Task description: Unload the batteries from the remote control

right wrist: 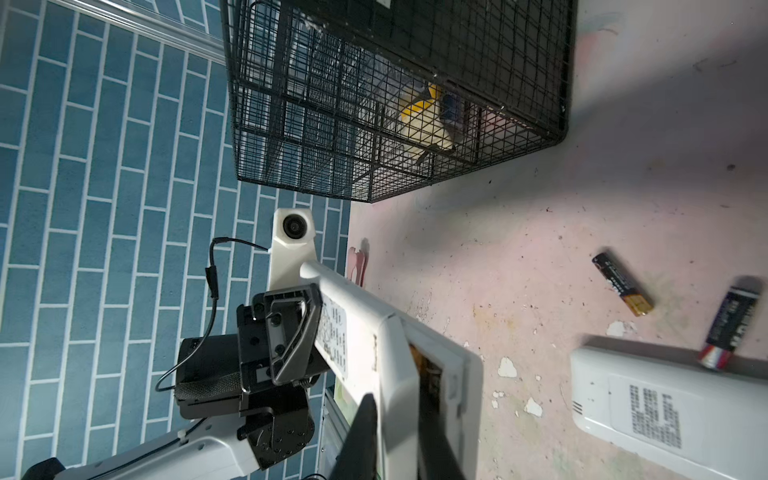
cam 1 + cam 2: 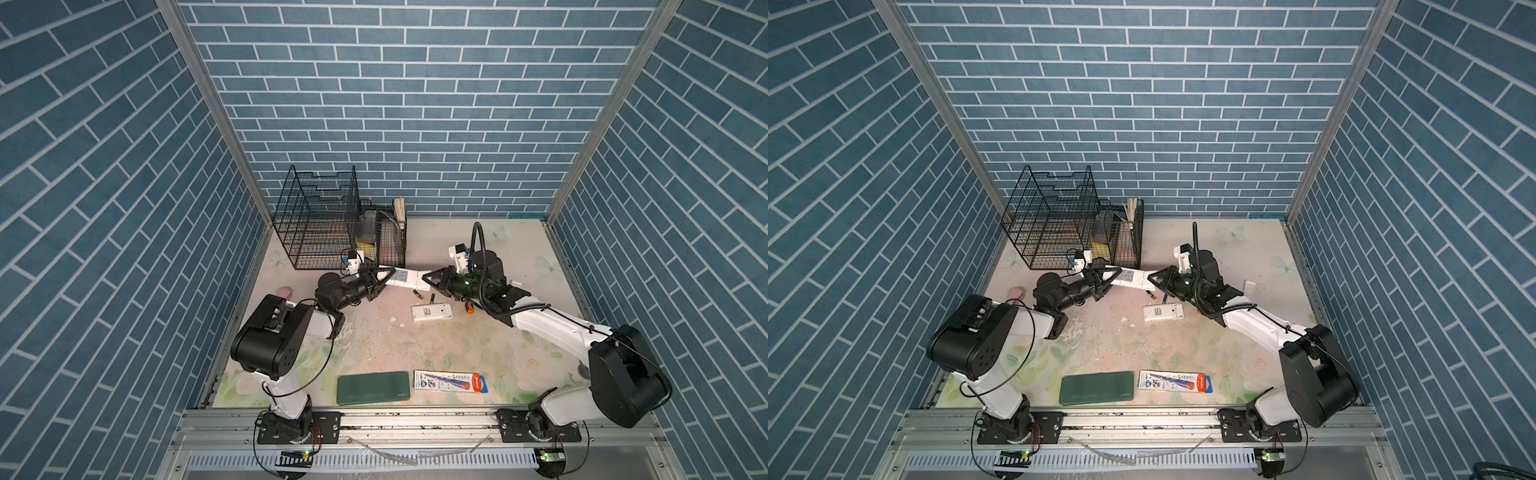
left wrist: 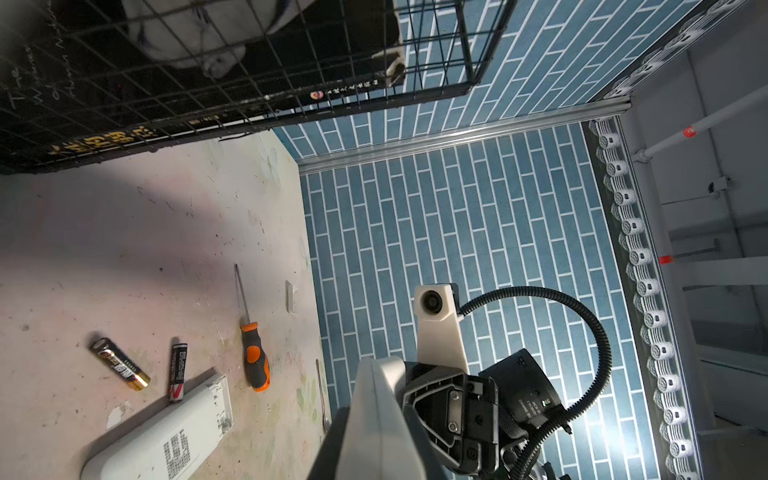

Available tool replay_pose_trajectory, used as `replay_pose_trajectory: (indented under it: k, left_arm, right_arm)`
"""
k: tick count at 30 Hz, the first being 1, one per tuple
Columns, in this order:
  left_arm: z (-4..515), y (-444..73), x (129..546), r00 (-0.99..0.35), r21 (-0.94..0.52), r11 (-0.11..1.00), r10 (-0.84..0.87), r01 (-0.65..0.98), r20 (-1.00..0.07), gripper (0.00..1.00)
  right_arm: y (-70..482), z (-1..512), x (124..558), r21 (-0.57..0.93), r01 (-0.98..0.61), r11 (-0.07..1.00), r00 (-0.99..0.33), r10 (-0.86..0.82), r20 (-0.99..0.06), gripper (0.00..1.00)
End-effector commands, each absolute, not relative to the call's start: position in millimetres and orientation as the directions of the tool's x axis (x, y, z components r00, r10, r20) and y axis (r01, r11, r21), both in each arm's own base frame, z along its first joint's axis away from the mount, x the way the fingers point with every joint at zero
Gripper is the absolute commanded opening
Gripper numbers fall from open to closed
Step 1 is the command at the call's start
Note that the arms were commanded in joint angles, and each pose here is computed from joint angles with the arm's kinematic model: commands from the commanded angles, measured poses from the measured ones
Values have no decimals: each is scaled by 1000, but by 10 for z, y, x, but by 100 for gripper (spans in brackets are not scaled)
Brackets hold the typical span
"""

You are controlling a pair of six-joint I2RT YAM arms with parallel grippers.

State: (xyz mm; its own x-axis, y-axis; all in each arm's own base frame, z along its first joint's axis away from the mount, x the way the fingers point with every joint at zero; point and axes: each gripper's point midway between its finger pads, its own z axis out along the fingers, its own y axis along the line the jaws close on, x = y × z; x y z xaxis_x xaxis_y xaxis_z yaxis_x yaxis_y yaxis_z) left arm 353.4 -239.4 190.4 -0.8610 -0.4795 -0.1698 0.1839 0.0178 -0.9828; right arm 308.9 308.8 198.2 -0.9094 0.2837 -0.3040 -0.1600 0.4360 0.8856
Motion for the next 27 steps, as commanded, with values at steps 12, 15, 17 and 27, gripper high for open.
replay_pose_trajectory:
  k: [12,15,17,27]
  left_arm:
    - [2012,-2240,3623,-832,-970,18,-511,242,-217,0]
    - [1928,-2194,3630,-825,-972,36,-522,233,-217,0]
    - [1815,-2183,3615,-826,-975,56,-523,213,-211,0]
    - [1376,-2068,3463,-816,-969,213,-533,124,-222,0]
  right_arm:
    - [3014,2428,3047,881,-246,404,-876,297,-381,4]
    - [2874,2560,3058,867,-266,422,-850,321,-417,3]
    - [2747,2646,3085,842,-287,456,-821,336,-462,3]
    - [1861,2256,3499,524,-153,838,-722,268,-638,1]
